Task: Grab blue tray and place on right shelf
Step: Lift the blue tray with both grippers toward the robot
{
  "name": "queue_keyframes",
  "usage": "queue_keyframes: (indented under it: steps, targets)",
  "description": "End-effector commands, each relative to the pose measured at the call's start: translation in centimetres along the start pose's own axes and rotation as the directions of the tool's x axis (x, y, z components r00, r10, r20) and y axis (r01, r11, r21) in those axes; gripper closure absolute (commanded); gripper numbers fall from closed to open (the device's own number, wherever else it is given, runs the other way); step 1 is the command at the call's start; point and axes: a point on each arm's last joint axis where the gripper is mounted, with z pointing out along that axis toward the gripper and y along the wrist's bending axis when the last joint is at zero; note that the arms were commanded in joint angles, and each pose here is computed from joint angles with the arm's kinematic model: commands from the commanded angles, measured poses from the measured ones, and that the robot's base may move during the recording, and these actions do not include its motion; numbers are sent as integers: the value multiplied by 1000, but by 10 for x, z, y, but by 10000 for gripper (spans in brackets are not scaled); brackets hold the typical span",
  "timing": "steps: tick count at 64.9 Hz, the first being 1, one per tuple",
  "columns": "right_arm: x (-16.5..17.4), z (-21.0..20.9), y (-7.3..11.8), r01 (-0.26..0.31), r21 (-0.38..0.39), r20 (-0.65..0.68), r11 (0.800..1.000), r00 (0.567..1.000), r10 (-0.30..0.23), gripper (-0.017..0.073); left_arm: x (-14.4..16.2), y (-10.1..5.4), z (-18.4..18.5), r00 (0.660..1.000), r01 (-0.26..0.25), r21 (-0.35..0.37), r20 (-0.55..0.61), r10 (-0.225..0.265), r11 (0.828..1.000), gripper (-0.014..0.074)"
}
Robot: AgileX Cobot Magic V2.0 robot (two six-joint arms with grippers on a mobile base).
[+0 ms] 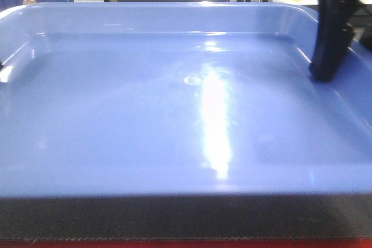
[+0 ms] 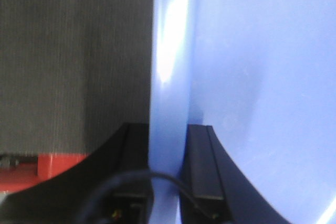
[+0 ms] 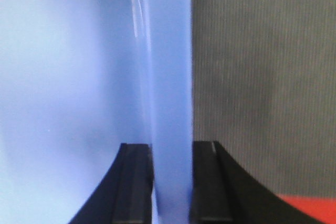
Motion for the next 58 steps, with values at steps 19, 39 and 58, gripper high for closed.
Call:
queue_keyframes:
  steps: [19, 39, 58]
  targets:
    - [6, -20, -2, -19, -69, 88, 997, 996, 25, 345, 14, -5, -18, 995, -54, 36, 82, 51, 998, 610]
    - [7, -20, -2, -20, -64, 83, 998, 996, 25, 345, 15, -5, -18, 996, -51, 41, 78, 47, 998, 610]
    - [7, -20, -2, -20, -64, 83, 998, 996, 25, 345, 16, -4, -18, 997, -50, 29, 61, 48, 998, 610]
